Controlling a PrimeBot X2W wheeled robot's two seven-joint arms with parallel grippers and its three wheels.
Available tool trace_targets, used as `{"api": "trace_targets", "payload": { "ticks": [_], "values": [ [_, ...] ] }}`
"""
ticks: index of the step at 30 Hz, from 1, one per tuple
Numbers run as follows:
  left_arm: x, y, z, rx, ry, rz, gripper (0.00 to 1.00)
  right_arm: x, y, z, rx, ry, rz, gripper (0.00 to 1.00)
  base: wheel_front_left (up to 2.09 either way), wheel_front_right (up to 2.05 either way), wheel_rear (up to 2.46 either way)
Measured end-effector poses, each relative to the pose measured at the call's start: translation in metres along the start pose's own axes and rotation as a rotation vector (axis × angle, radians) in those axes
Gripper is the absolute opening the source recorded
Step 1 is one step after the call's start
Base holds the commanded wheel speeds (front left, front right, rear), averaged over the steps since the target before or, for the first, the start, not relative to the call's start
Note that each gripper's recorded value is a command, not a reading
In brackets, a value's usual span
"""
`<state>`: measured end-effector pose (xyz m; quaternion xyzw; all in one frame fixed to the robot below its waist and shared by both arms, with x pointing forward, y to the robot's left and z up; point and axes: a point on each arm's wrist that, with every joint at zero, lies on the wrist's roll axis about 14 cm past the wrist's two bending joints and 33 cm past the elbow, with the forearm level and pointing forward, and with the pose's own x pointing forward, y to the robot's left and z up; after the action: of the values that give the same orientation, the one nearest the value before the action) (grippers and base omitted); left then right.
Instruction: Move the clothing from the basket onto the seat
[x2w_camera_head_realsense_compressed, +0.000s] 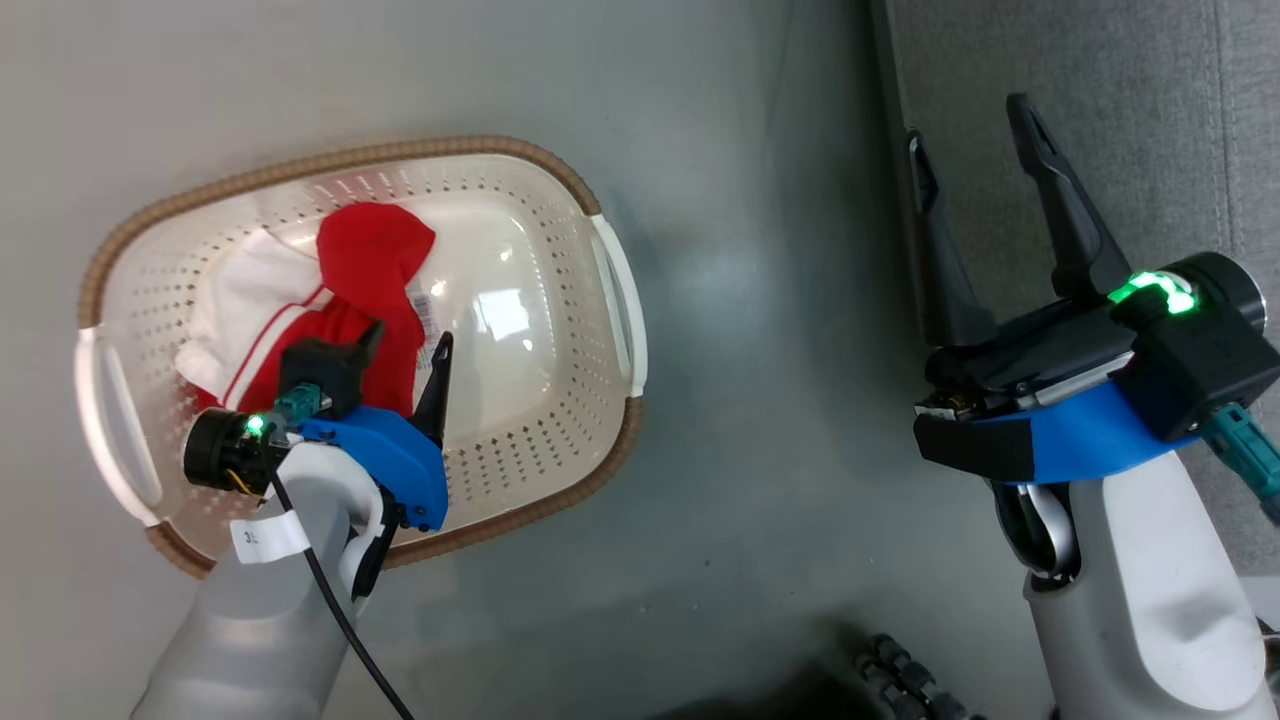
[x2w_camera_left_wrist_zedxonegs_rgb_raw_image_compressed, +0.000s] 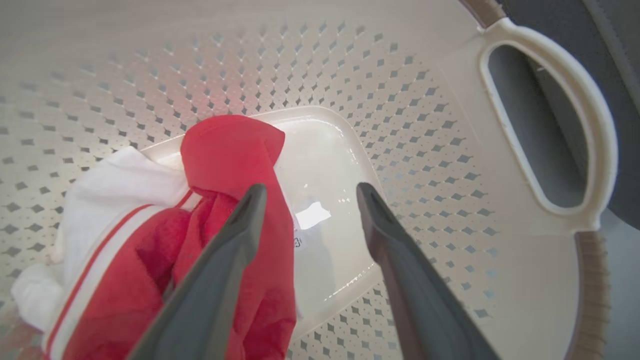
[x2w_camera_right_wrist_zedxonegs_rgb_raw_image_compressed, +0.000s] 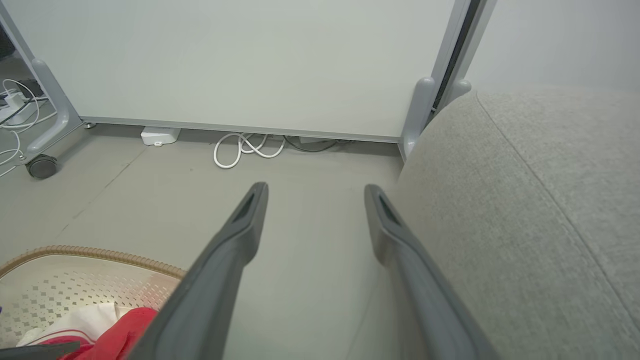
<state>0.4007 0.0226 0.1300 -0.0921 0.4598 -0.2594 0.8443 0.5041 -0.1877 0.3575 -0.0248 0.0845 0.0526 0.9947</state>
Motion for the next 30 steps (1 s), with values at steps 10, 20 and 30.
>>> {"api": "trace_targets", "payload": {
  "ticks": [10, 20, 30],
  "values": [
    [0.026, 0.022, -0.024, 0.032, 0.079, 0.033, 1.0, -0.001, -0.006, -0.029, 0.021, 0.056, -0.018, 1.0, 0.0, 0.0, 0.0],
    [0.046, 0.044, -0.04, 0.104, 0.127, 0.108, 1.0, -0.004, -0.014, -0.045, 0.017, 0.092, -0.036, 1.0, 0.0, 0.0, 0.0],
    [0.05, 0.057, -0.04, 0.146, 0.134, 0.186, 0.89, -0.006, -0.016, -0.047, 0.02, 0.1, -0.043, 1.0, 0.0, 0.0, 0.0]
  ]
}}
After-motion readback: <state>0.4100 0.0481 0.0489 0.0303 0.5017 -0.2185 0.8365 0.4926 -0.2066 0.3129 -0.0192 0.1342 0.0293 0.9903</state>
